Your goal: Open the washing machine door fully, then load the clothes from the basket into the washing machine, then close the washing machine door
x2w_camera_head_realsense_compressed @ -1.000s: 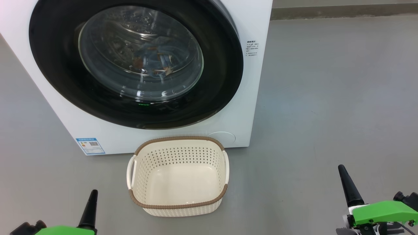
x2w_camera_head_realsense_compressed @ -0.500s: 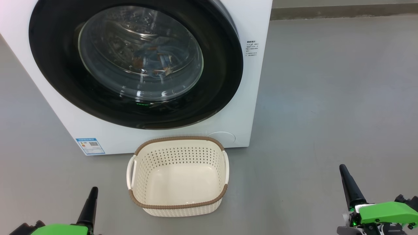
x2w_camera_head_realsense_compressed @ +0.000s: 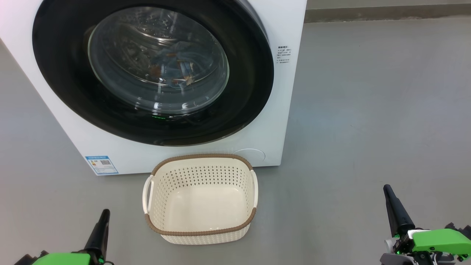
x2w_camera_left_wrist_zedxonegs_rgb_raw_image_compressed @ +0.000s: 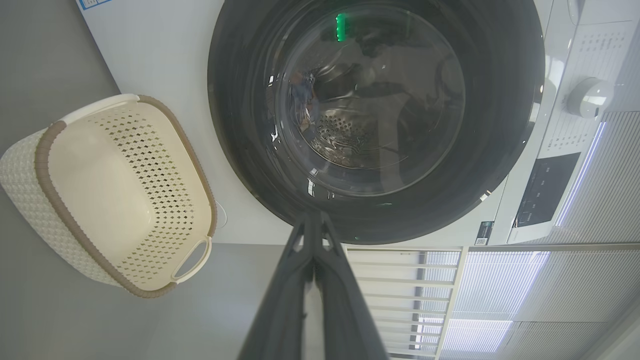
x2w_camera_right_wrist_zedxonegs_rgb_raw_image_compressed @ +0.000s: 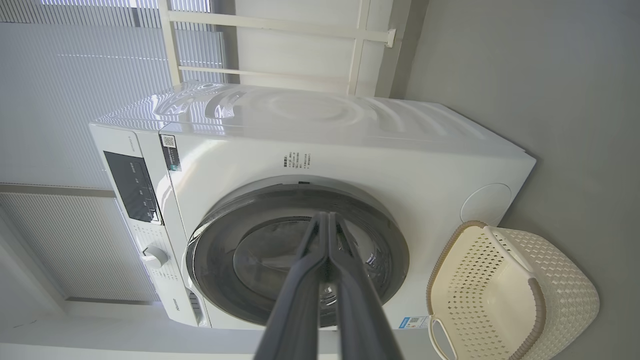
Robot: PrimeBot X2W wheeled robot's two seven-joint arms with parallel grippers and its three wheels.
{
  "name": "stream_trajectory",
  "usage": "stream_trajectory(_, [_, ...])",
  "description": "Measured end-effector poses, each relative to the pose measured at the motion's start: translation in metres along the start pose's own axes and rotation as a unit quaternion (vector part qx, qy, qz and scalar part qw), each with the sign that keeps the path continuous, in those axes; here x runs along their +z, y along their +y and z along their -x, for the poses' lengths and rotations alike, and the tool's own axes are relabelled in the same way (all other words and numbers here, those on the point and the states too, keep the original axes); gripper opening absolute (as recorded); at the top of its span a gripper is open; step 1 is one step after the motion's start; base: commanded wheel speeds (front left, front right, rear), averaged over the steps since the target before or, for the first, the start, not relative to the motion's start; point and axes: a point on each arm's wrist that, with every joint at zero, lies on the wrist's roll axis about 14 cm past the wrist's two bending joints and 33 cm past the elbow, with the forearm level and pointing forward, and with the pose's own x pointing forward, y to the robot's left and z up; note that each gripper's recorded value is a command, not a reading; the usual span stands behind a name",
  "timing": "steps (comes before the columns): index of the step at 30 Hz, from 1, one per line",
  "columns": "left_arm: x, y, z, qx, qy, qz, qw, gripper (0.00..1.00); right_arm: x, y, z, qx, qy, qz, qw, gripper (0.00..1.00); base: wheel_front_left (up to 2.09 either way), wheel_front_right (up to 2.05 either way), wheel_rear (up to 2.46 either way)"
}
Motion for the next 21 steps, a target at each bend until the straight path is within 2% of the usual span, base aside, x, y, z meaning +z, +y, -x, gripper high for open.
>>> stream_trajectory(5, [-0.0002,-0.0049,-0.0029,-0.008,0.001,0.028,1.000,0.00,0.0010,0.0011,0.0001,0.003,-0.002,-0.025,1.000,0.00,0.00,0.00,0.00])
stream_trajectory(21, [-0.0002,-0.0044,-0.0029,-0.008,0.001,0.029,1.000,0.00,0.0011,0.0014,0.0001,0.004,-0.003,-0.030,1.000,0.00,0.00,0.00,0.00])
